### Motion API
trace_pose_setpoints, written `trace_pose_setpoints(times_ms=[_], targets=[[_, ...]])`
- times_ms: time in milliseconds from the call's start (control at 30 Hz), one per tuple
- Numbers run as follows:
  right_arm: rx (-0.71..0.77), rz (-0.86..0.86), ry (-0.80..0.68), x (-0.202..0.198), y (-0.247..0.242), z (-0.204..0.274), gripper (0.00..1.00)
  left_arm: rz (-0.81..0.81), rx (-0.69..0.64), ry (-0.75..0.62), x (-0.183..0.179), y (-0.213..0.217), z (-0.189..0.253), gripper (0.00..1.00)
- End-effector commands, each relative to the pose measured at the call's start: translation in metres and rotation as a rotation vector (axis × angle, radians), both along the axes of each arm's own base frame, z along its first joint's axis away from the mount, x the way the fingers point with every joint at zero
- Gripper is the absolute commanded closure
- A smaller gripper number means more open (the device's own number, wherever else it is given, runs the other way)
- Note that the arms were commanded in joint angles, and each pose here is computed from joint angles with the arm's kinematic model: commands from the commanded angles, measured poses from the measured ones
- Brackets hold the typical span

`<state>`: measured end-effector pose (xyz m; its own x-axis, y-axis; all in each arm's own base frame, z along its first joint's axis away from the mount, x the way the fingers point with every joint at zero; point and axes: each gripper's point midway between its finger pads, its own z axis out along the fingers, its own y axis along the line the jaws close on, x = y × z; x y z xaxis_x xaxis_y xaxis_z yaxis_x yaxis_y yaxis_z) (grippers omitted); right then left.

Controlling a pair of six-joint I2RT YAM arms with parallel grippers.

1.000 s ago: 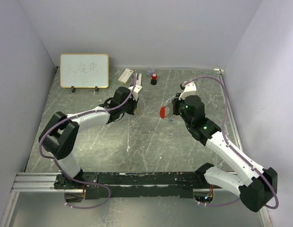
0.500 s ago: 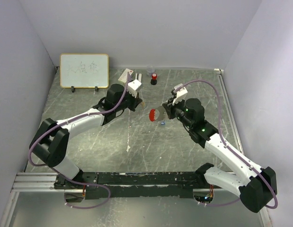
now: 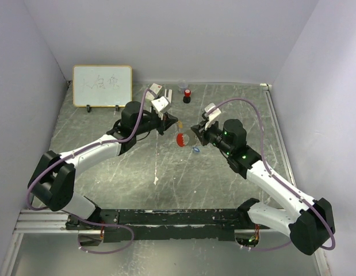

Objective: Put the keys on the keyring

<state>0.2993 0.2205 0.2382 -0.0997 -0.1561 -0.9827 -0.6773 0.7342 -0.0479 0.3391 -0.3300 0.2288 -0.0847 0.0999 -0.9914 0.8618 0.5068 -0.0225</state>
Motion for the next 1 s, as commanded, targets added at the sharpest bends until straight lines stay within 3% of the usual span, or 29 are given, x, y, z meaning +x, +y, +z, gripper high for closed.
trace_pose_setpoints(times_ms=[0, 700, 967], targets=[[0.016, 0.037, -0.053, 0.001, 0.006, 0.012, 1.0, -0.096, -0.051, -0.092, -0.012, -0.007, 0.029, 0.93], [0.054, 0.002, -0.012, 0.011, 0.011, 0.026, 1.0, -0.223, -0.054, -0.138, -0.032, -0.015, 0.033, 0.93], [0.08, -0.016, 0.09, 0.016, 0.018, 0.023, 1.0, -0.148, -0.005, -0.277, -0.024, -0.009, 0.027, 0.93]])
